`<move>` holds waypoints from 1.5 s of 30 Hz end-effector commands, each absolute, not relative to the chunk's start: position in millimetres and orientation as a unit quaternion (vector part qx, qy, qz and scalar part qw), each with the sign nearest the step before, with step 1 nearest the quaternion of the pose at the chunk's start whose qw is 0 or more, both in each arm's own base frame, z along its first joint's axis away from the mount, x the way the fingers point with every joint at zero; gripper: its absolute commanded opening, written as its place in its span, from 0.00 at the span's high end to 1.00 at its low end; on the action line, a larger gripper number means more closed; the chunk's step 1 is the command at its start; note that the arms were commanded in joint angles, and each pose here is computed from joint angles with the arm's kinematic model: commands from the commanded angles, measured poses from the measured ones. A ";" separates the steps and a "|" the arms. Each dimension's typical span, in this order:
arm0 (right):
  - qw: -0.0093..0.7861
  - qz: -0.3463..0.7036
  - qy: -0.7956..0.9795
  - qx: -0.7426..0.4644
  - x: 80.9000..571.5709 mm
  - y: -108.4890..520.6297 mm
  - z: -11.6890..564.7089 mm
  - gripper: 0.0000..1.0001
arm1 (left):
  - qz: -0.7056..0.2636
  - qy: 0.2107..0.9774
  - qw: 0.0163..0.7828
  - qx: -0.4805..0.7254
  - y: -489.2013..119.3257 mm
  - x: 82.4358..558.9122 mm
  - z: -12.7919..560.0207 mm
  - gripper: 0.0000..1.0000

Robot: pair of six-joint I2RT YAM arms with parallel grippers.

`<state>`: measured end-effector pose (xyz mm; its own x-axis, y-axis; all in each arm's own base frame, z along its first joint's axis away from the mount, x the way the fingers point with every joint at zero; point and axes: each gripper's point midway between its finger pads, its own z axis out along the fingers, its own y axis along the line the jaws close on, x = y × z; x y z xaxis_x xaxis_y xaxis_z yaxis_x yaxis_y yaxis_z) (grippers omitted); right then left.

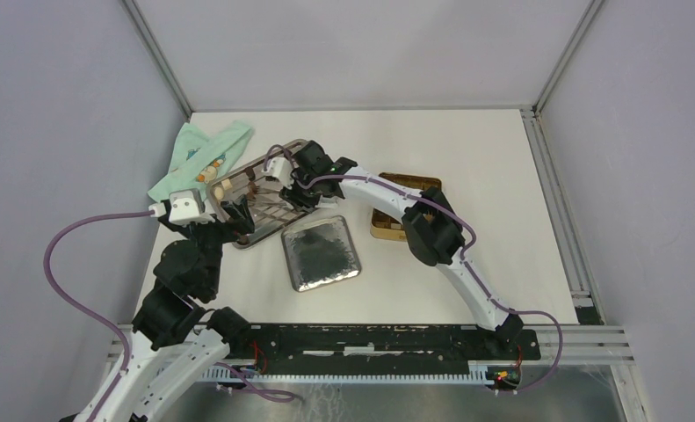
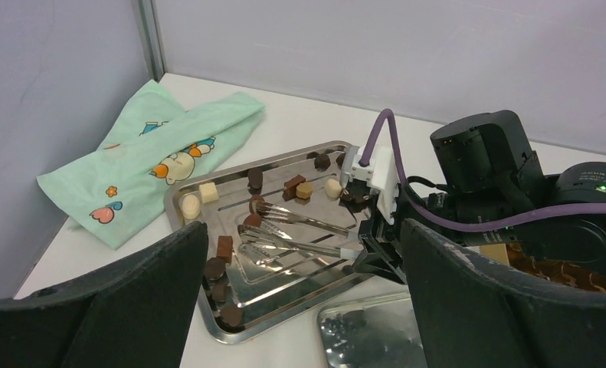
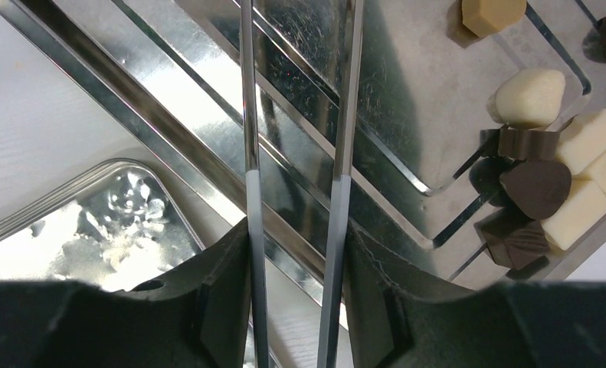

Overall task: Pack the chocolate
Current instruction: Pick up the fake chocolate from the plate.

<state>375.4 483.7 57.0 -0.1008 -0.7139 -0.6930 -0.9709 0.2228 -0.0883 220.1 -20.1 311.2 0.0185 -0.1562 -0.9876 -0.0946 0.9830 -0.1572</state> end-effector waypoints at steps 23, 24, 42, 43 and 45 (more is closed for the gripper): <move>0.386 0.230 0.679 -0.580 376.3 493.8 137.8 0.85 | -0.015 0.693 0.717 -0.079 -19.8 222.7 317.1 0.00; 0.387 0.233 0.677 -0.580 374.1 491.5 143.4 0.85 | -0.016 0.692 0.717 -0.079 -19.8 222.7 317.3 0.00; 0.407 0.291 0.620 -0.604 306.3 381.4 210.6 0.86 | -0.011 0.695 0.715 -0.078 -19.1 223.0 314.2 0.00; 0.406 0.292 0.620 -0.604 302.1 371.6 210.6 0.86 | -0.010 0.695 0.714 -0.078 -19.3 223.4 313.8 0.00; 0.411 0.292 0.620 -0.601 297.3 351.5 216.5 0.86 | -0.010 0.696 0.713 -0.077 -19.9 223.9 313.2 0.00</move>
